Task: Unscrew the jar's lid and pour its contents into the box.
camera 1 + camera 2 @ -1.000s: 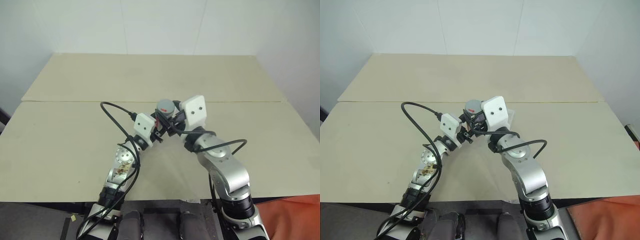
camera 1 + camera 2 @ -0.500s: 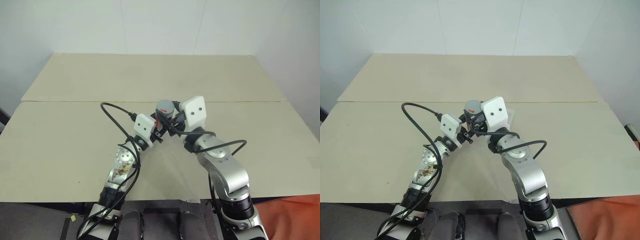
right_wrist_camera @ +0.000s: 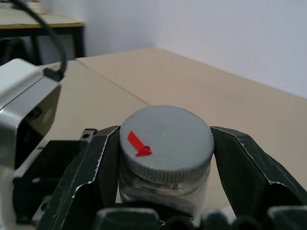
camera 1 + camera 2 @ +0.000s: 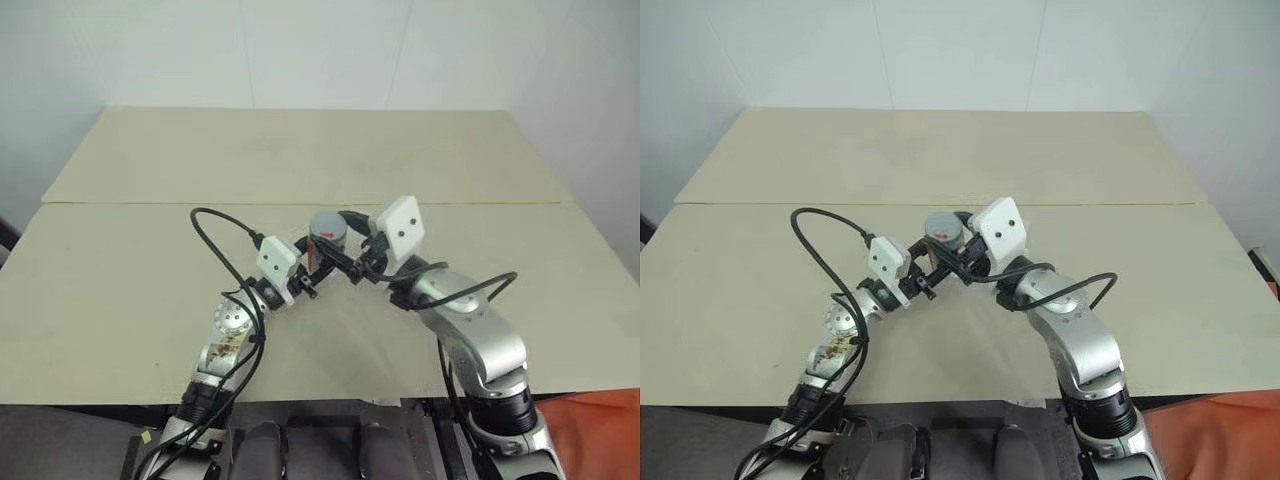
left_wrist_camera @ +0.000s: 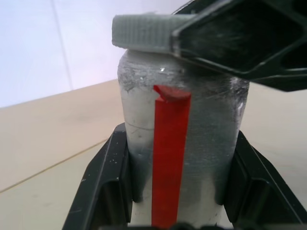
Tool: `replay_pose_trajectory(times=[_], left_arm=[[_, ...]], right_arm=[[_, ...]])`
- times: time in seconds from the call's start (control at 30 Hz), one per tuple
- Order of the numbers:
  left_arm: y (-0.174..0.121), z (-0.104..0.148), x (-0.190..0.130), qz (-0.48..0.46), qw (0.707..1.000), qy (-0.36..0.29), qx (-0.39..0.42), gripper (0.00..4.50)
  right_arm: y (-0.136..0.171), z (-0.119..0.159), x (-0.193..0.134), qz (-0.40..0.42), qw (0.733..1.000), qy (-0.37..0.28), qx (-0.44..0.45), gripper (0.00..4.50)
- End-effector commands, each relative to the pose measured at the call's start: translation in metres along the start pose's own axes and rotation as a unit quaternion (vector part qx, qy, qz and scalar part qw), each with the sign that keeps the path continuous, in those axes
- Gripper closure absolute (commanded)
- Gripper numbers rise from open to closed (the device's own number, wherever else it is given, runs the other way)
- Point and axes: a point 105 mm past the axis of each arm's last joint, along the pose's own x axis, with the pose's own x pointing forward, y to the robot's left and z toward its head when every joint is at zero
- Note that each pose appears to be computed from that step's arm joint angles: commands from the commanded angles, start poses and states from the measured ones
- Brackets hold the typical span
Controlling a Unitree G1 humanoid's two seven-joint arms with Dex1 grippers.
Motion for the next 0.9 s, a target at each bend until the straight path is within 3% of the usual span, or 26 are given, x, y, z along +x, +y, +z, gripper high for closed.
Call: replay_pose_trajectory(times=[0.03, 0.47, 0.9], left_arm=[[-0.012, 0.022, 0.002, -0.046, 0.998, -0.040, 0.004, 2.54], [-0.028, 0.030, -0.003, -0.108, 0.992, -0.054, -0.027, 2.54], [-0.035, 0.031, -0.005, -0.130, 0.990, -0.055, -0.028, 2.54]], right_arm=[[-0.001, 0.017, -0.007, 0.044, 0.998, -0.032, -0.005, 1.68], [-0.002, 0.016, -0.013, 0.212, 0.977, -0.017, -0.016, 1.68], [-0.010, 0.015, -0.020, 0.383, 0.923, -0.021, -0.017, 1.68]])
